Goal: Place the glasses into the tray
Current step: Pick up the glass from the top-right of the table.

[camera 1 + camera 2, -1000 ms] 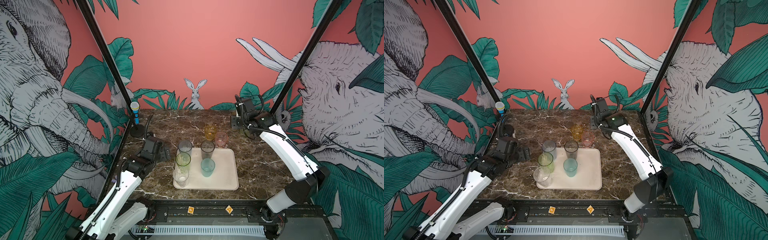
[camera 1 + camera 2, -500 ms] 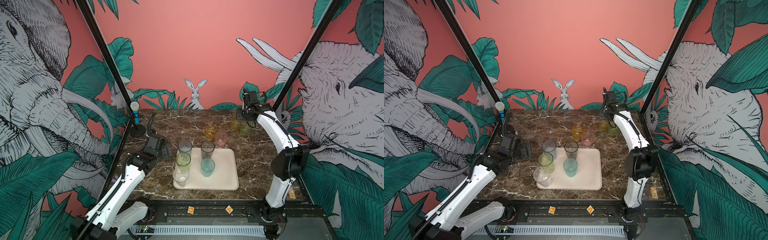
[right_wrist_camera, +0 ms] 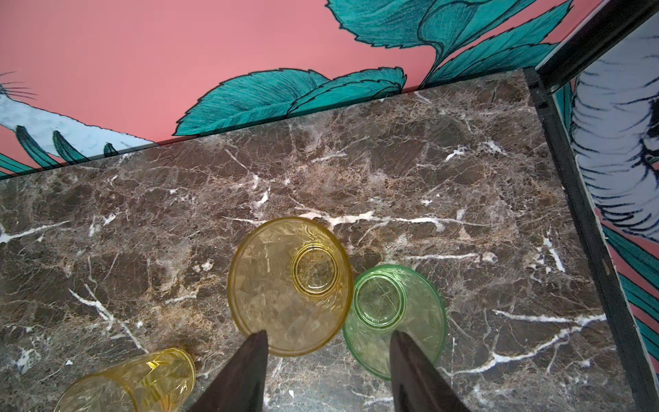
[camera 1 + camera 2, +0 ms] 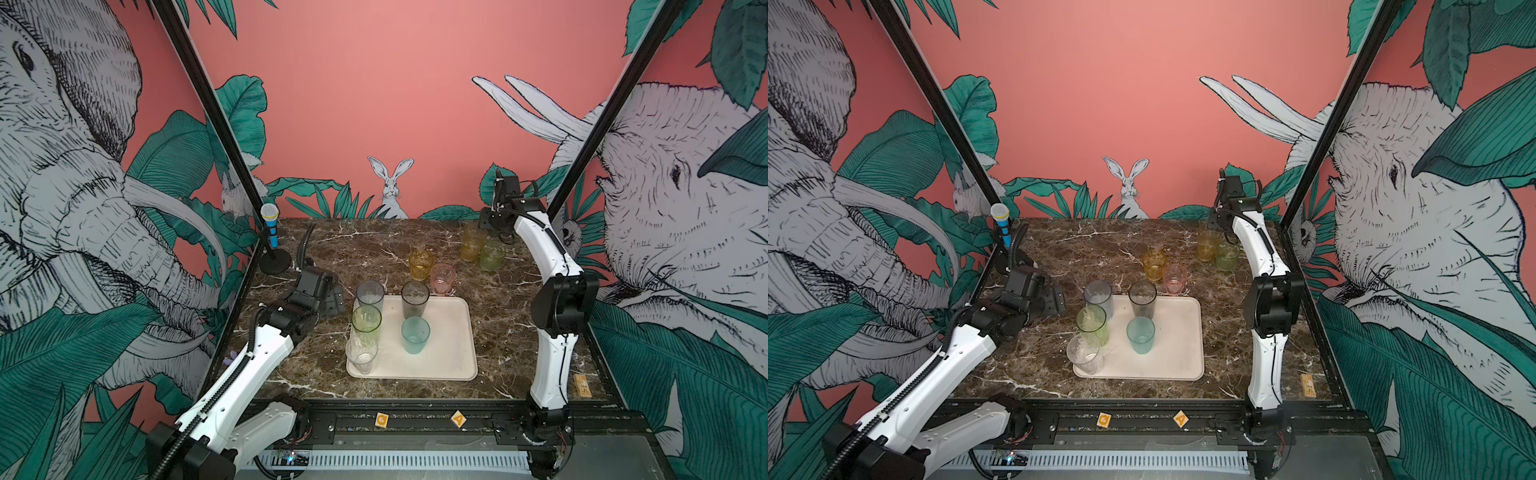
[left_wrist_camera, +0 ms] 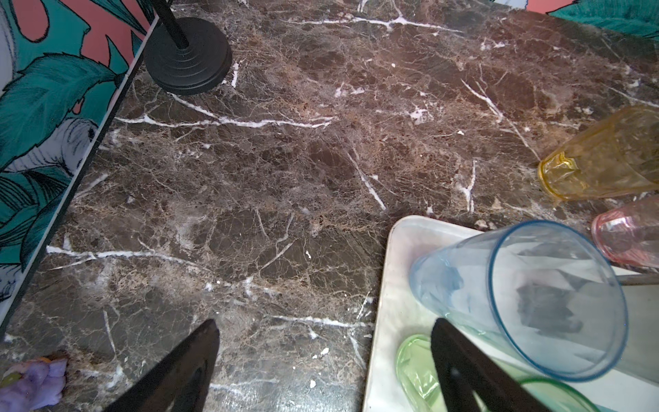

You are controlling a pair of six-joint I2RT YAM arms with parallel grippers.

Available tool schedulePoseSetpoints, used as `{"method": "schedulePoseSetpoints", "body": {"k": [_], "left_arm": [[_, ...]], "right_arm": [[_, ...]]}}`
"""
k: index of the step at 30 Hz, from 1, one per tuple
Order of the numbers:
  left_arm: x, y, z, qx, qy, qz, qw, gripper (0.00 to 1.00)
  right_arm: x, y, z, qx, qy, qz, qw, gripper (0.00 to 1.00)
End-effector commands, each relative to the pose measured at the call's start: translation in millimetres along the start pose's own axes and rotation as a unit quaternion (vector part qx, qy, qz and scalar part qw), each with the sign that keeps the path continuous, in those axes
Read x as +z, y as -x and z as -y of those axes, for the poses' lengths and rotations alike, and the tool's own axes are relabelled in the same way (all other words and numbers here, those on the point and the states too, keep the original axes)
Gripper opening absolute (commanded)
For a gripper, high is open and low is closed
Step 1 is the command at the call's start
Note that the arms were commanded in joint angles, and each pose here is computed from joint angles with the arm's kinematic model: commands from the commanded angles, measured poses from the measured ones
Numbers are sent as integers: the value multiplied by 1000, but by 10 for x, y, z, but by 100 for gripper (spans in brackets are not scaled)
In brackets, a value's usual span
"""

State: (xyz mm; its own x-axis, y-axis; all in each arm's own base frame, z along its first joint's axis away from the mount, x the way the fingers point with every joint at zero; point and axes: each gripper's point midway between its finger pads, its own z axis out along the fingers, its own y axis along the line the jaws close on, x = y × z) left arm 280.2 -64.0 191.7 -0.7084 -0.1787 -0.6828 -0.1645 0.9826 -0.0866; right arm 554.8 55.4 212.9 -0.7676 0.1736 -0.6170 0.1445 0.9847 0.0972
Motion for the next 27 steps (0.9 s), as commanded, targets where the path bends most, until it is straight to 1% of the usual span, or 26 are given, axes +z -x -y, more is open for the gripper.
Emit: {"method": "schedulePoseSetpoints", "body": {"k": [1,7,14,23,27], "left_arm": [[-35,116,3,-8,1,17,1000,93],[-14,108,6,-7,2,14,1000,93],[12,116,39,-9,-1,11,1000,93],[7,119,51,-11,-5,10,1000,93],[-2,127,53,-13,-6,11,1000,93]], "right_arm": [[108,-20,41,3,2,-16,1000,57],[302,-55,90,1,-4,-32,999,57],[469,-111,174,7,-9,-46,999,55],[584,-144,220,14,-7,-56,998,49],[602,-142,220,15,-5,-56,998,44]]}}
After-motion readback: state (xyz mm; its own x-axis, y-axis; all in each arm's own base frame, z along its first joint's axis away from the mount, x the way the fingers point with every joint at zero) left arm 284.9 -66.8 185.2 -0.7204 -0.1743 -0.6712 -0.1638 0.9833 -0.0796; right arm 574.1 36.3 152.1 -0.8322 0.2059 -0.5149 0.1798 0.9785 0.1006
